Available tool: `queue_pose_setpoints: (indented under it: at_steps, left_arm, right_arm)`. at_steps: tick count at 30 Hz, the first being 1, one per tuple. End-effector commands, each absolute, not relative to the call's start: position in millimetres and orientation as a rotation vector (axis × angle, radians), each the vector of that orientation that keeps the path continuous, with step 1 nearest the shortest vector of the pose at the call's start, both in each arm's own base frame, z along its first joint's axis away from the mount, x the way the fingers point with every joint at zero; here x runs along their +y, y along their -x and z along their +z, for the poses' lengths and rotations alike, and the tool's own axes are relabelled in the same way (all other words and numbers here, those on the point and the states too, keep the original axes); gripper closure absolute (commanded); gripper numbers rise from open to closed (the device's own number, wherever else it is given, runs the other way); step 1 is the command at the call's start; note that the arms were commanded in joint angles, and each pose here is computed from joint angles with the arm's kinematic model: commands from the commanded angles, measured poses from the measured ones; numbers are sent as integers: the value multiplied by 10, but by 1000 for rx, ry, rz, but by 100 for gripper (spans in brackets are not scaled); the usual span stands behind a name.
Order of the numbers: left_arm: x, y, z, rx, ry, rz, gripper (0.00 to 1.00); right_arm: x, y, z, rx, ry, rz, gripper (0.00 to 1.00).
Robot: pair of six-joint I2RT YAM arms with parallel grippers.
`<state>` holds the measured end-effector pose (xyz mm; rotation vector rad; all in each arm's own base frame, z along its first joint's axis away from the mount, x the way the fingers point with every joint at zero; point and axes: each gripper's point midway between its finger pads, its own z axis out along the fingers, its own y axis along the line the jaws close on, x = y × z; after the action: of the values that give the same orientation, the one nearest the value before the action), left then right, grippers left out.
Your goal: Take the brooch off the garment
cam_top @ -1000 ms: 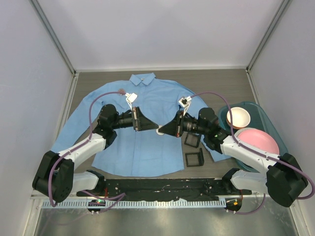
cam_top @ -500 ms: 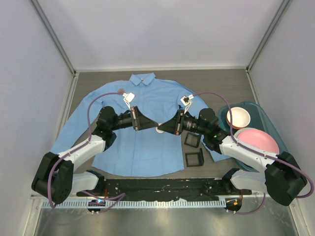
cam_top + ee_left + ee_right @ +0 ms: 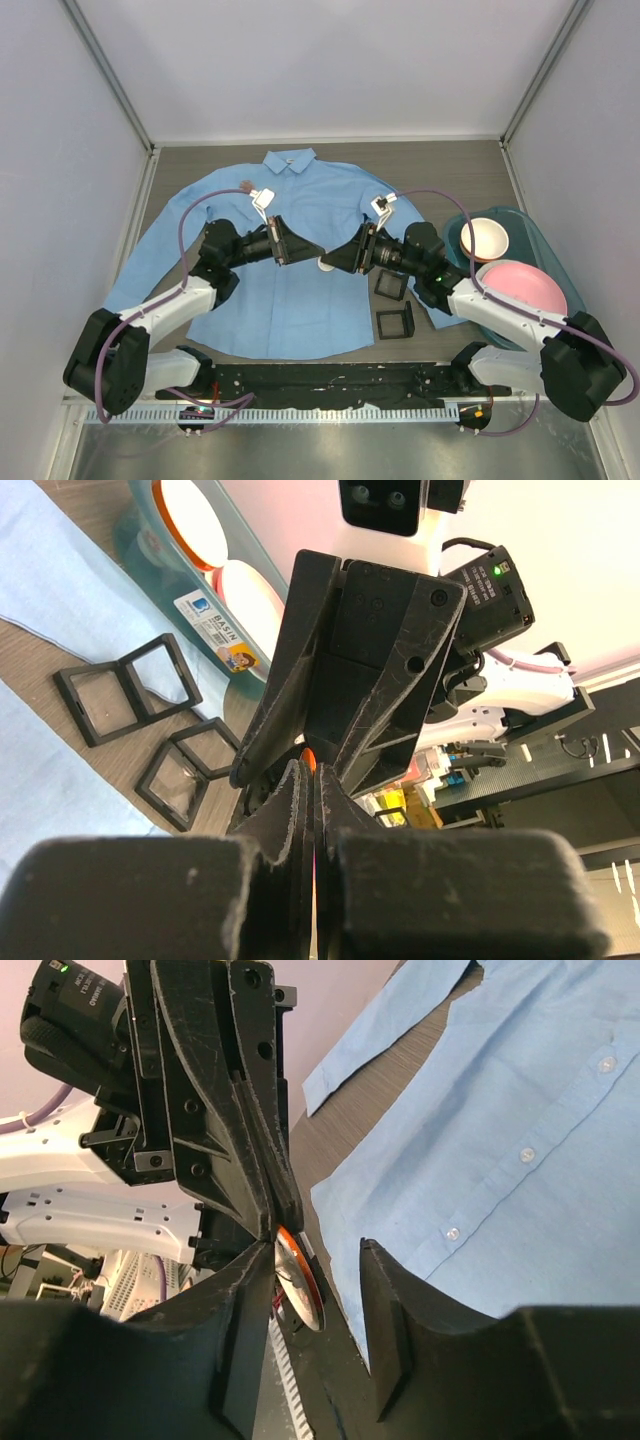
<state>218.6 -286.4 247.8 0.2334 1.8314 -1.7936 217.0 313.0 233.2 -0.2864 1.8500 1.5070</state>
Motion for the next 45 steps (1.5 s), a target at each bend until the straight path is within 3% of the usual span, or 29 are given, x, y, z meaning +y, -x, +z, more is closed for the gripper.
queue_pose_setpoints:
  at_steps: [1,15,21,45]
  left_arm:
    - [-2981,-1845,2447,1866,-375,-1883,100]
    - [-2884,-2042,2383,1899,-267,-1816,100]
    - [-2812,-2176,2472,1845,-139,-1823,100]
    - [-2764,-2355,2533,1797,21,-1828,100]
  right_arm:
    - [3049,-2302,2737,1709,205,1459,51]
    - [2798,-2197,2671,1737,195,1371,36]
    - [2872,-2130,2525,1757,186,1462,36]
    - [2967,-2122,2571,1699,152,1590,76]
